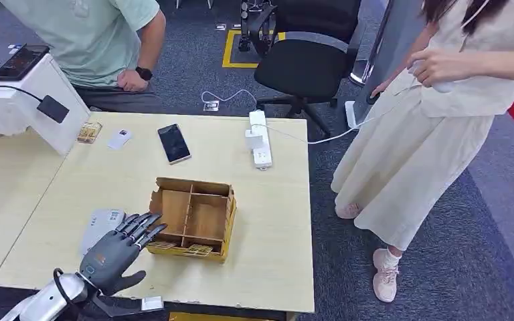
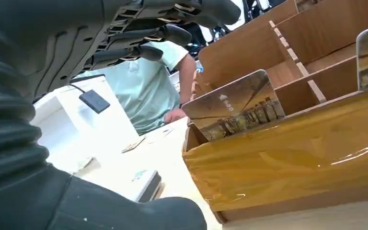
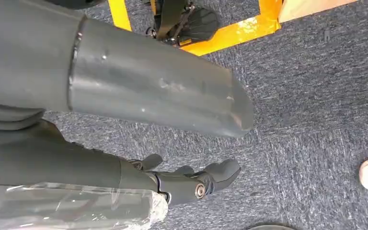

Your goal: Pass the card to the sensor for recognition and then transmit it.

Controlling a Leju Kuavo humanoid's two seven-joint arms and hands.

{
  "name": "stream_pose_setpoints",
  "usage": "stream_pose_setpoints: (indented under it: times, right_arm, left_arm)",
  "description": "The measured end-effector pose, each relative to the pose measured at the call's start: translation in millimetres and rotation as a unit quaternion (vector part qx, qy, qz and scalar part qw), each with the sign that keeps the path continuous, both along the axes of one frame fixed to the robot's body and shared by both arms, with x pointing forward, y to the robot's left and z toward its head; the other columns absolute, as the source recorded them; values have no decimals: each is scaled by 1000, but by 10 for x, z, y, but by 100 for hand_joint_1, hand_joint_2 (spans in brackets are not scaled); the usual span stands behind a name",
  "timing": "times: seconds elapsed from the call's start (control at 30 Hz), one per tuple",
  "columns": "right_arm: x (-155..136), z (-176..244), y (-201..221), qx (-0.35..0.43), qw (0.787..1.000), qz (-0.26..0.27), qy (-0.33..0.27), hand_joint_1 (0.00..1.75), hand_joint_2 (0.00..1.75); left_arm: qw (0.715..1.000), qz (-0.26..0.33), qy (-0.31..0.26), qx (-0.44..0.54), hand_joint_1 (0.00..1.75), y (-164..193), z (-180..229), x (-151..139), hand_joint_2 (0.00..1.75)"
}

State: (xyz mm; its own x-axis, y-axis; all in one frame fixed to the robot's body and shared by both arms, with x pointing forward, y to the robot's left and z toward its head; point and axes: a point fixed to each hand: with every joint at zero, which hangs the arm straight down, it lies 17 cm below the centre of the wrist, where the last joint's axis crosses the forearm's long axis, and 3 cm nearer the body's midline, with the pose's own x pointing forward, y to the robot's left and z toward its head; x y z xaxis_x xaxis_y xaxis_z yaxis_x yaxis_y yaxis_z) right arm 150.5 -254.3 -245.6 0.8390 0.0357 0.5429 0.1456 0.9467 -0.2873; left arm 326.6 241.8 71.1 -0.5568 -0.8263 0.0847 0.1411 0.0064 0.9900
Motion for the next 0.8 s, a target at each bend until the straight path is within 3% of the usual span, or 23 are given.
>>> stream_pose_setpoints:
  times: [0.8]
  right_arm:
    - [51, 13, -3, -5, 1000, 7, -2, 0, 0]
  left_arm:
    - [1000, 5, 18, -15, 0, -179, -161, 100, 175]
